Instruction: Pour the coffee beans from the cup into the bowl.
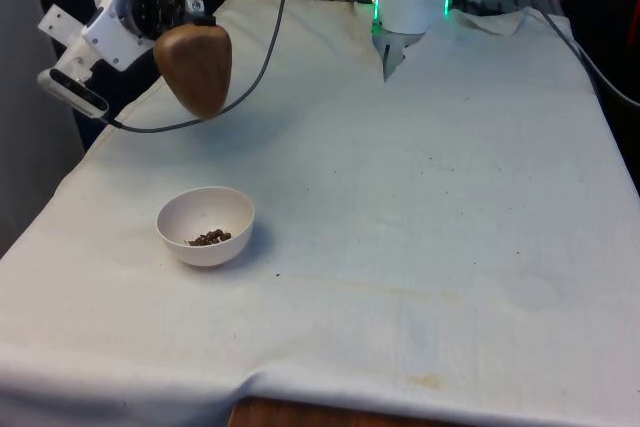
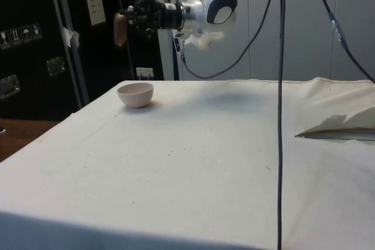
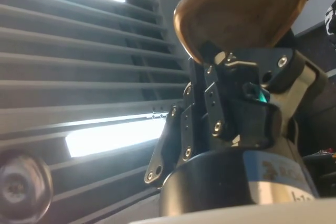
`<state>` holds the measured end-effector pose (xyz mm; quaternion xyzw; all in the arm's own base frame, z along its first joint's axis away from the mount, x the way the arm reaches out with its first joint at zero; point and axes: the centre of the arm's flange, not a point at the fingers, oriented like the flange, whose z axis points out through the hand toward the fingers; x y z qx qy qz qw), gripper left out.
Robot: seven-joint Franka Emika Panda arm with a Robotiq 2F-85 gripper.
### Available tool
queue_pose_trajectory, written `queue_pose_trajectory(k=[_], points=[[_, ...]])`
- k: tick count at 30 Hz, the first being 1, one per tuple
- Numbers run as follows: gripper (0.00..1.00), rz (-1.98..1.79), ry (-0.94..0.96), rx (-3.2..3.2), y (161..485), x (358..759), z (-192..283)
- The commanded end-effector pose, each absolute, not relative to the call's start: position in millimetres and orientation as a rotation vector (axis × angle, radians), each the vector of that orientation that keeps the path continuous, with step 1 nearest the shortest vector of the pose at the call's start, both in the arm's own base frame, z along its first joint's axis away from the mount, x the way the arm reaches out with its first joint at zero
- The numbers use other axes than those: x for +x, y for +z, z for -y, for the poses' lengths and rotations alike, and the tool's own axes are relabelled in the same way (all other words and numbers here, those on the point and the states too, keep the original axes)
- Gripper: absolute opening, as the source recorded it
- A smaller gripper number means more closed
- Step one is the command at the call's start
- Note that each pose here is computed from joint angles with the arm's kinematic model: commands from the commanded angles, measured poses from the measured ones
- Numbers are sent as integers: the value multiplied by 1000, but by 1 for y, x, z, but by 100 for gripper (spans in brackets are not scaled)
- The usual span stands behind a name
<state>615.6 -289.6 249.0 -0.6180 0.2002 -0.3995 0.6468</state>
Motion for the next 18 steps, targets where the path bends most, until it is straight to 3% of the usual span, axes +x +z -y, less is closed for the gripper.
queue_pose_trajectory(k=[1,18], points=[[0,-456,-915,-1394,250,614,289],[0,-415,-925,-1373,250,606,291]])
